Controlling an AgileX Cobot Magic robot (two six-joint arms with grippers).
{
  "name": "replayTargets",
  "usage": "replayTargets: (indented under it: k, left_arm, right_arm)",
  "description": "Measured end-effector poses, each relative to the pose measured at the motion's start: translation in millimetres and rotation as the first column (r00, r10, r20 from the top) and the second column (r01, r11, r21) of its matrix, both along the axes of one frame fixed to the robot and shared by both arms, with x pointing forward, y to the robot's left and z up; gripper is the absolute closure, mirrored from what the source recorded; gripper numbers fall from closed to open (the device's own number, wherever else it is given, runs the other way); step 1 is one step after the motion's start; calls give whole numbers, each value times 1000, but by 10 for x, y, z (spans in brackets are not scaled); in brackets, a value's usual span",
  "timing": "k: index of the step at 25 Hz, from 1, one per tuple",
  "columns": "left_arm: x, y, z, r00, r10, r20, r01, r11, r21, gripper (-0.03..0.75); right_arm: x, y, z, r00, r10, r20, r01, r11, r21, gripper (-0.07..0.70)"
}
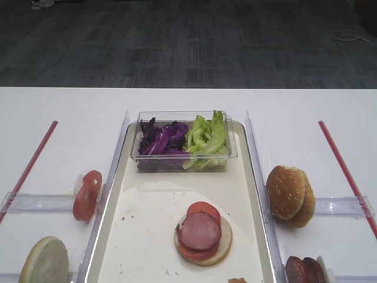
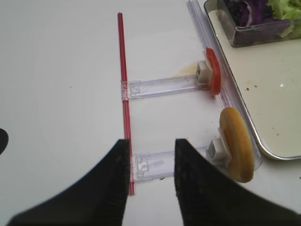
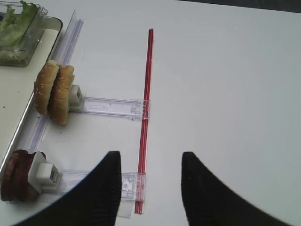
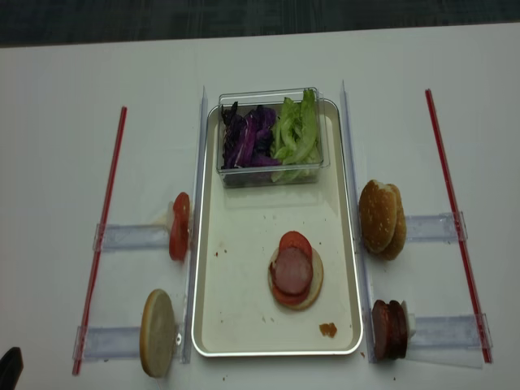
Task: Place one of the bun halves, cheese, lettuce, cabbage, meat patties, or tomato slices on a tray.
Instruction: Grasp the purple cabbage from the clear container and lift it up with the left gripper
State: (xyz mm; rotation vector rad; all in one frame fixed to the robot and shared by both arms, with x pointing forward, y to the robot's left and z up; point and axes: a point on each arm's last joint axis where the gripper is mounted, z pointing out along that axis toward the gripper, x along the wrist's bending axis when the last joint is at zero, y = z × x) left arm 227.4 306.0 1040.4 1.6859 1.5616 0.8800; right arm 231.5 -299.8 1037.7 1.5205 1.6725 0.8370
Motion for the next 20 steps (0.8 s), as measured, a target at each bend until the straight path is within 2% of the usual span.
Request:
replayTargets:
  k: [20]
  left_arm:
    - [0,0,0,1000,0,0,0,1000,0,491]
  right_arm:
    - [0,0,0,1000,0,0,0,1000,0,303]
